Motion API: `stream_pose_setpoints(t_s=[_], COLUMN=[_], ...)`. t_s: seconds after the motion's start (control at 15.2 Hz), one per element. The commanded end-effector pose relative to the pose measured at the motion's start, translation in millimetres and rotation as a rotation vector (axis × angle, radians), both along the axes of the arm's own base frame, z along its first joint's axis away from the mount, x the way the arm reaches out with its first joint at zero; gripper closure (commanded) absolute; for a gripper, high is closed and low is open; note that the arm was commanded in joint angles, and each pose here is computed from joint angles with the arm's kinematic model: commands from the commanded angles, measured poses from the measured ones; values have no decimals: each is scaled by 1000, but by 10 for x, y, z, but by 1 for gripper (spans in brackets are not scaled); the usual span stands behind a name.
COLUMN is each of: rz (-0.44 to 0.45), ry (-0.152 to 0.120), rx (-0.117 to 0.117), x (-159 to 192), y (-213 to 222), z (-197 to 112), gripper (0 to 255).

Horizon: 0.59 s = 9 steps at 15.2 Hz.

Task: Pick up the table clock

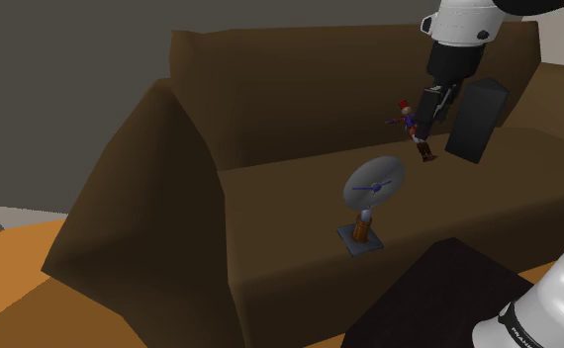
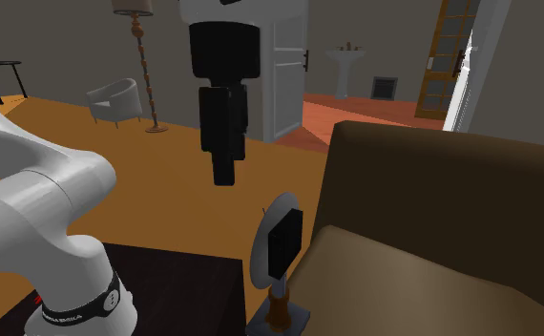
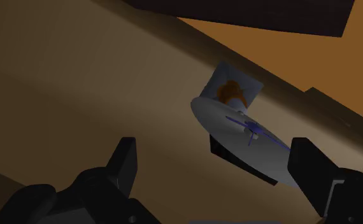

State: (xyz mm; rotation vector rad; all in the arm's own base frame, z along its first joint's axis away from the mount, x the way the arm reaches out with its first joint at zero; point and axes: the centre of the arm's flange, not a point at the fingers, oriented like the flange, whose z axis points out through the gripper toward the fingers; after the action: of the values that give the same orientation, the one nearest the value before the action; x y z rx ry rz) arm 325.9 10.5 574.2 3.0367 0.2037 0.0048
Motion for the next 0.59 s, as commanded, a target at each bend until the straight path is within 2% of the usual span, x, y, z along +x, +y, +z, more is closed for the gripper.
stream_pose_setpoints(t_s=[0.0,0.4,0.46,0.53], rz=[0,619,703,703], ry=[0,105,120,120], rx=[0,79,90,90], x=[0,556,608,608], y=[0,344,417,417], z=[0,-451,-514,-567], gripper=[0,0,0,0])
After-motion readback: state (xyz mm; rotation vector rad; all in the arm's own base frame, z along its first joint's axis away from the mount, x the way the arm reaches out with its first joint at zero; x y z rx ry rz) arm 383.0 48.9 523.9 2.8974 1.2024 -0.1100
